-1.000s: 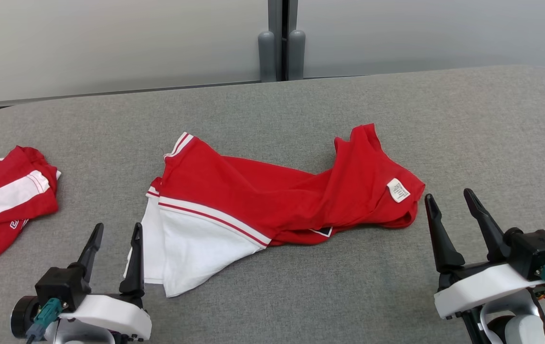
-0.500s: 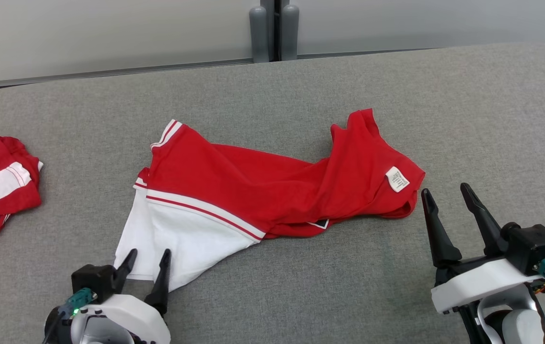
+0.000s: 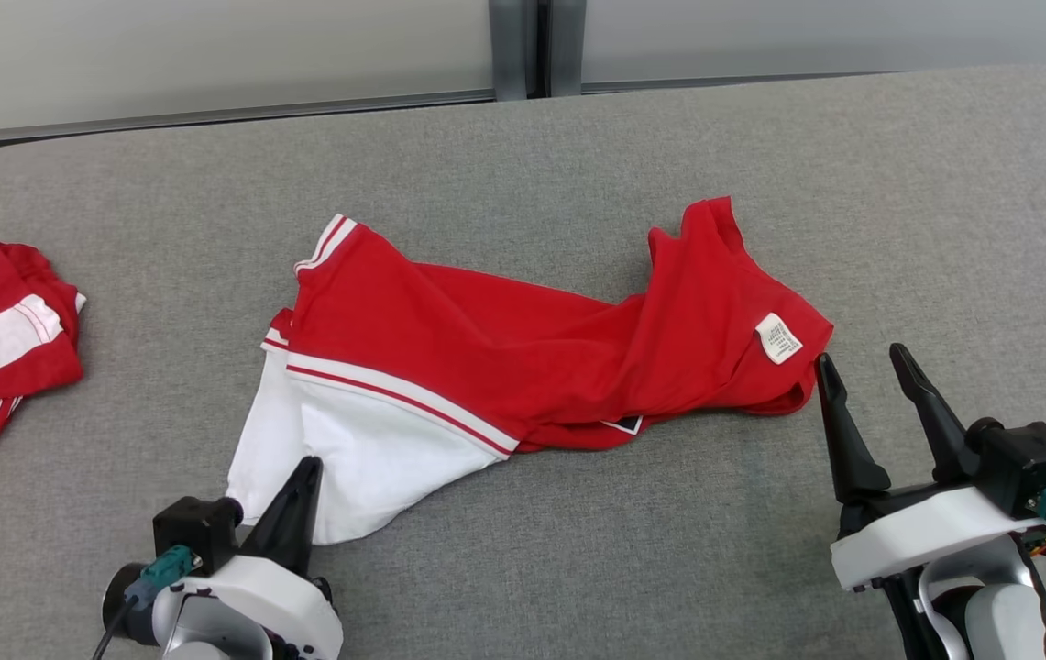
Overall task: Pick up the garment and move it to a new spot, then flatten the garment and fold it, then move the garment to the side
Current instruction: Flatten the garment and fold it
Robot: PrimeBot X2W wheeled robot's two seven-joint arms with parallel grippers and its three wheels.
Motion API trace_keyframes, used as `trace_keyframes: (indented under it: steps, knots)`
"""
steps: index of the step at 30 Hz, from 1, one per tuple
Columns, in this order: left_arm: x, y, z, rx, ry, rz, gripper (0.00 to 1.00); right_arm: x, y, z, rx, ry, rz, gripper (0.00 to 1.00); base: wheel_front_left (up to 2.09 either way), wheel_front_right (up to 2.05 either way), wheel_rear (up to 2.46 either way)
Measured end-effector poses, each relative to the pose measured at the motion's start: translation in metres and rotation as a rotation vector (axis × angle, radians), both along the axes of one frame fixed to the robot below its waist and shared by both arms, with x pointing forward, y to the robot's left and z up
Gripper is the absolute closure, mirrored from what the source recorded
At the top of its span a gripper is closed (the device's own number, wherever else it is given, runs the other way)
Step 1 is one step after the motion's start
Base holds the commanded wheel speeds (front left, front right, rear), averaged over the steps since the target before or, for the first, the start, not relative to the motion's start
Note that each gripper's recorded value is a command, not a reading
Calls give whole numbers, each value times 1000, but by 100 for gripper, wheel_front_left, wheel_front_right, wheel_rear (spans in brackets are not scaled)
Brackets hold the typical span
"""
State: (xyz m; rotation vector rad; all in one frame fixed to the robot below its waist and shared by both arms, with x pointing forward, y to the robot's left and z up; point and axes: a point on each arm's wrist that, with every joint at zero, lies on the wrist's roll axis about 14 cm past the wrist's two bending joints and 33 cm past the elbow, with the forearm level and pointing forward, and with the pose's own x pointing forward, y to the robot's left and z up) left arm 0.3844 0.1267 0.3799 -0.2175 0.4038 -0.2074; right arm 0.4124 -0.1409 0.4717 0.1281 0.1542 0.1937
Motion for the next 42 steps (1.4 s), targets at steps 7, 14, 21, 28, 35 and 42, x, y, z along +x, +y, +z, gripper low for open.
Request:
trace_keyframes:
  steps: [7, 14, 21, 28, 35, 42]
  knots:
    - [10, 9, 32, 10, -119, 30, 100, 0, 0, 7, -1, -21, 1, 0, 0, 0, 0]
    - [19, 22, 69, 28, -238, 72, 100, 0, -14, 8, -27, -16, -23, 0, 0, 0, 0]
    - [25, 21, 66, 28, -222, 69, 100, 20, -35, -11, -53, 43, -54, 0, 0, 0, 0]
    - [47, 20, 53, 26, -210, 60, 100, 62, -36, -52, -91, 162, -11, 0, 0, 0, 0]
    - [52, 30, 38, 37, -190, 84, 100, 69, -13, -109, -109, 360, 89, 0, 0, 0, 0]
    - [54, 37, 52, 38, -245, 116, 100, 75, -13, -95, -67, 290, 82, 100, 0, 0, 0]
